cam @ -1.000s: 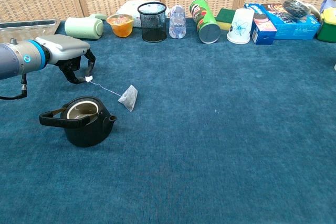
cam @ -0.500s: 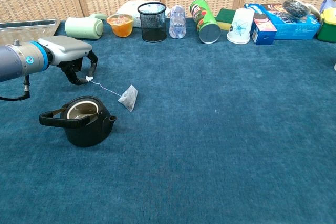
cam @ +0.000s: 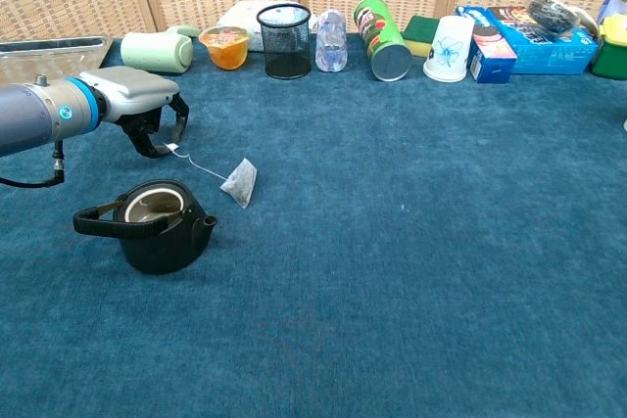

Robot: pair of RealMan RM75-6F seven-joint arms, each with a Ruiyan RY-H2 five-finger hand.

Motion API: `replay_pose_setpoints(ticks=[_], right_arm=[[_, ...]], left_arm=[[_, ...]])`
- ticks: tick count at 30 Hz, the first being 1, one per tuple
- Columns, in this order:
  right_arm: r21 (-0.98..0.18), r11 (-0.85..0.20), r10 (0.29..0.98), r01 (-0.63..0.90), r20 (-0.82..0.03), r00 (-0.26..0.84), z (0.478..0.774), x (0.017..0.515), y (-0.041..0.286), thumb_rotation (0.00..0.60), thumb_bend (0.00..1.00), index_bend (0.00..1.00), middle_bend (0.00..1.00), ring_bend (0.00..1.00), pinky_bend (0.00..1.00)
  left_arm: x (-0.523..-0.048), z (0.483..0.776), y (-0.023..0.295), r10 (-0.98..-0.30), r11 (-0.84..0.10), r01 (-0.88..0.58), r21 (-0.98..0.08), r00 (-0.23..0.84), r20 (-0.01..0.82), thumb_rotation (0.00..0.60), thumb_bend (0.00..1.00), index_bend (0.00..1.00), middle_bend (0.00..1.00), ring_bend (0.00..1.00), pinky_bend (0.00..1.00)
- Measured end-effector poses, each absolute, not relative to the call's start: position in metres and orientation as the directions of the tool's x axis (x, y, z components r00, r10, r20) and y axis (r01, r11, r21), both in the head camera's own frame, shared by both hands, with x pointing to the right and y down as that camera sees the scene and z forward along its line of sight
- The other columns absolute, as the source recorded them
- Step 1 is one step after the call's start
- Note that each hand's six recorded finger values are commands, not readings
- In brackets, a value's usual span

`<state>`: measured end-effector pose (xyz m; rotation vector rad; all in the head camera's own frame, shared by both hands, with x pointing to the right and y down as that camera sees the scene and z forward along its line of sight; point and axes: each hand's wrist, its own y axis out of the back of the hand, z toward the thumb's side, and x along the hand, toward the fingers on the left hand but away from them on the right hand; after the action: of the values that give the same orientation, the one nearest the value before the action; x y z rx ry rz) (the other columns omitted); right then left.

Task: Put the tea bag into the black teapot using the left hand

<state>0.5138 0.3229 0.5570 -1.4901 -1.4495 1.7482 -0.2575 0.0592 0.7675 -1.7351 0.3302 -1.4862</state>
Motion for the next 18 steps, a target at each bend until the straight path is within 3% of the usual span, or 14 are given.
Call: replay_pose_setpoints(ticks=[18], right_arm=[[-0.882,-0.367,0.823,0.296,-0.456,-0.339,0.5573,0.5151,0.3237,0.6,0.22,0.35,0.39,0.32,0.3]], left_arm=[[-0.2553,0.7678,0.0608,-0.654,-0.641,0.292,-0.71,0.276,0.704,0.6,0.44,0.53,1.0,1.0,0.96]])
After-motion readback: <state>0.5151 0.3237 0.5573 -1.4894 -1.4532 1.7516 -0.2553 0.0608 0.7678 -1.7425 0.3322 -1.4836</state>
